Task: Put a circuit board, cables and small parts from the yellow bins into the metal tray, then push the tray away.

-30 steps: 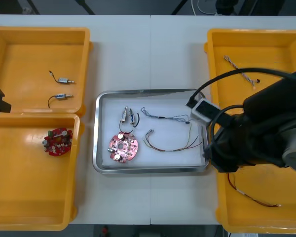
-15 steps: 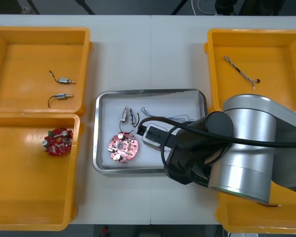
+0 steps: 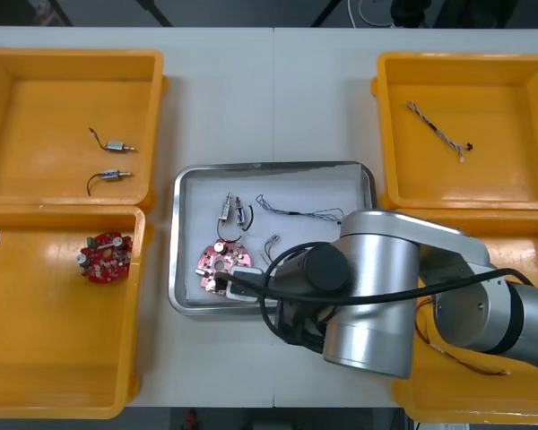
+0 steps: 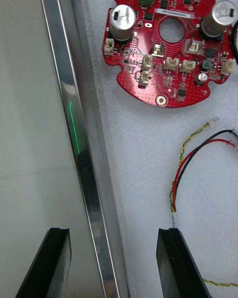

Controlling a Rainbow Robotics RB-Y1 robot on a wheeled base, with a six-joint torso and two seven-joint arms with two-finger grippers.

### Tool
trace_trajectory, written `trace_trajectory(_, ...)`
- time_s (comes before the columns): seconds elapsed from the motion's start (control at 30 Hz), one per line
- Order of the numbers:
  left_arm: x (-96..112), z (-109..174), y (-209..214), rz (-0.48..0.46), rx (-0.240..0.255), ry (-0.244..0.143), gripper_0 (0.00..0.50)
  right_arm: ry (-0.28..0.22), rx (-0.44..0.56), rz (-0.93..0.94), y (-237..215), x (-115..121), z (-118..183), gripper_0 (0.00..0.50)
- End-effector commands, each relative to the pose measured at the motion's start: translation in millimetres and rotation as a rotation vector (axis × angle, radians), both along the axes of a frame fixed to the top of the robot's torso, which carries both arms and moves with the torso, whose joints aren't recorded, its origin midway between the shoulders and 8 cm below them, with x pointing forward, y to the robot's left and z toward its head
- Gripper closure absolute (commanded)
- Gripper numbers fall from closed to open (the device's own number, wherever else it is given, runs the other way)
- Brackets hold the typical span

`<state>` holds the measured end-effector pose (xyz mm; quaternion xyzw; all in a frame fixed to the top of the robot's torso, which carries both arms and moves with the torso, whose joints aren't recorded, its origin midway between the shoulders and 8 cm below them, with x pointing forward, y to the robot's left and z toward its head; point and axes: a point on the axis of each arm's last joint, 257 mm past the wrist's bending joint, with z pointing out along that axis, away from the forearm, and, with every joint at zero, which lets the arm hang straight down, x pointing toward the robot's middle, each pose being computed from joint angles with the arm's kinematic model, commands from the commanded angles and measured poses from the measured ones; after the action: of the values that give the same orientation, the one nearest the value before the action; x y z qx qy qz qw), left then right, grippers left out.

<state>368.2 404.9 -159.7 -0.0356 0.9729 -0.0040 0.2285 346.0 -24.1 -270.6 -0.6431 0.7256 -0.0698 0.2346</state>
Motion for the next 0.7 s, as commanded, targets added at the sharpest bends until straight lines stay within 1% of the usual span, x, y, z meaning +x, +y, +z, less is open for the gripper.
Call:
trace_trajectory(0.03,-5.8,12.2,13.1,-0.001,0.053,-0.009,0.0,-0.053,-0.021,0.105,27.4,-3.4,-2.8,0.0)
trace_trajectory(0.1,-5.8,12.2,13.1,-0.001,0.053,-0.009,0.0,-0.07,-0.042,0.114,28.7,-1.7,-9.7,0.0)
trace_trajectory(0.3,-5.8,12.2,13.1,-0.001,0.053,-0.009,0.0,-0.093,-0.084,0.119,29.7,1.2,-24.6,0.0)
trace_trajectory(0.6,-5.8,12.2,13.1,-0.001,0.053,-0.009,0.0,-0.077,-0.1,0.107,34.2,4.2,-35.5,0.0)
trace_trajectory(0.7,-5.8,12.2,13.1,-0.001,0.053,-0.009,0.0,-0.087,-0.103,0.103,34.3,6.9,-35.6,0.0)
